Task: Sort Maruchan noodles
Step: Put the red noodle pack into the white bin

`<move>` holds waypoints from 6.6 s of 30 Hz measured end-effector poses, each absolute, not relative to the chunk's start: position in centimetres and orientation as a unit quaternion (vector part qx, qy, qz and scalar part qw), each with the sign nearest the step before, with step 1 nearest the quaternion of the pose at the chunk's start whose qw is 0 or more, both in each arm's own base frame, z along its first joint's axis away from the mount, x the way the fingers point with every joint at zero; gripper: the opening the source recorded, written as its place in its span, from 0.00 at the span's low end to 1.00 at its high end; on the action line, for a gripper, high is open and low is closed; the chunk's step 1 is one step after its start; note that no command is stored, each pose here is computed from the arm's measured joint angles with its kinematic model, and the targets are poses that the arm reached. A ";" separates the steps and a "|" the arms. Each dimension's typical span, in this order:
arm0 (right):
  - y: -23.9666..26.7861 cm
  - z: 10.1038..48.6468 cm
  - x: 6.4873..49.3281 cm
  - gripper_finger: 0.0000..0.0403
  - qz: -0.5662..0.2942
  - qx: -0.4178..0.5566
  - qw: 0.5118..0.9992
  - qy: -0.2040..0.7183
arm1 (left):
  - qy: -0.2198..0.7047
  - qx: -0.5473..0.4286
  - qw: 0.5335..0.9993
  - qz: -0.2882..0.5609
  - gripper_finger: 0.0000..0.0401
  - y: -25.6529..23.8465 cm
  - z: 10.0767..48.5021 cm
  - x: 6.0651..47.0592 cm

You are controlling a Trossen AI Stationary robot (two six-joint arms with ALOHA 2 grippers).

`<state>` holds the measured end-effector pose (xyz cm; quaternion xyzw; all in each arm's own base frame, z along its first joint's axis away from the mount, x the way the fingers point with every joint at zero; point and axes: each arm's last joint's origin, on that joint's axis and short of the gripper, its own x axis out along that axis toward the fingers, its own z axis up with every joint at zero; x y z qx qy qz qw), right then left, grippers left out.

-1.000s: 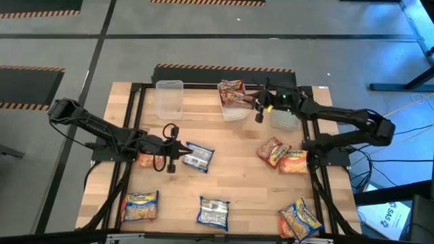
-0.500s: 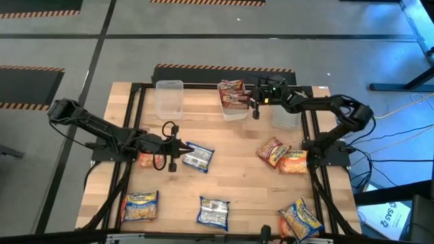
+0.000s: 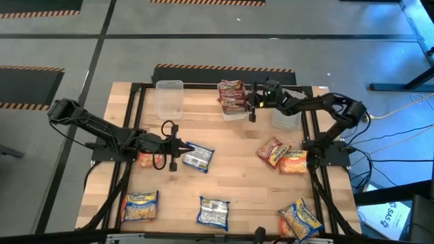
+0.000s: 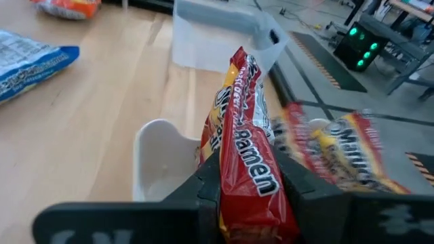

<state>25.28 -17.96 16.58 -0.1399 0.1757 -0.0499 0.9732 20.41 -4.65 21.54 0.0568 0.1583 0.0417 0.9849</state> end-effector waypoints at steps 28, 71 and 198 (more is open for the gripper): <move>-18.8 14.3 27.0 0.15 -0.091 -0.066 0.974 0.197 | 0.157 0.056 0.985 0.041 0.04 -4.7 21.6 20.4; -0.1 23.3 25.0 0.55 0.053 0.126 0.947 0.290 | 0.157 0.037 0.987 0.025 0.04 -4.8 21.6 20.4; 3.8 14.7 19.7 0.37 -0.172 0.263 0.856 0.411 | 0.228 0.056 0.971 0.040 0.04 -3.4 16.3 36.6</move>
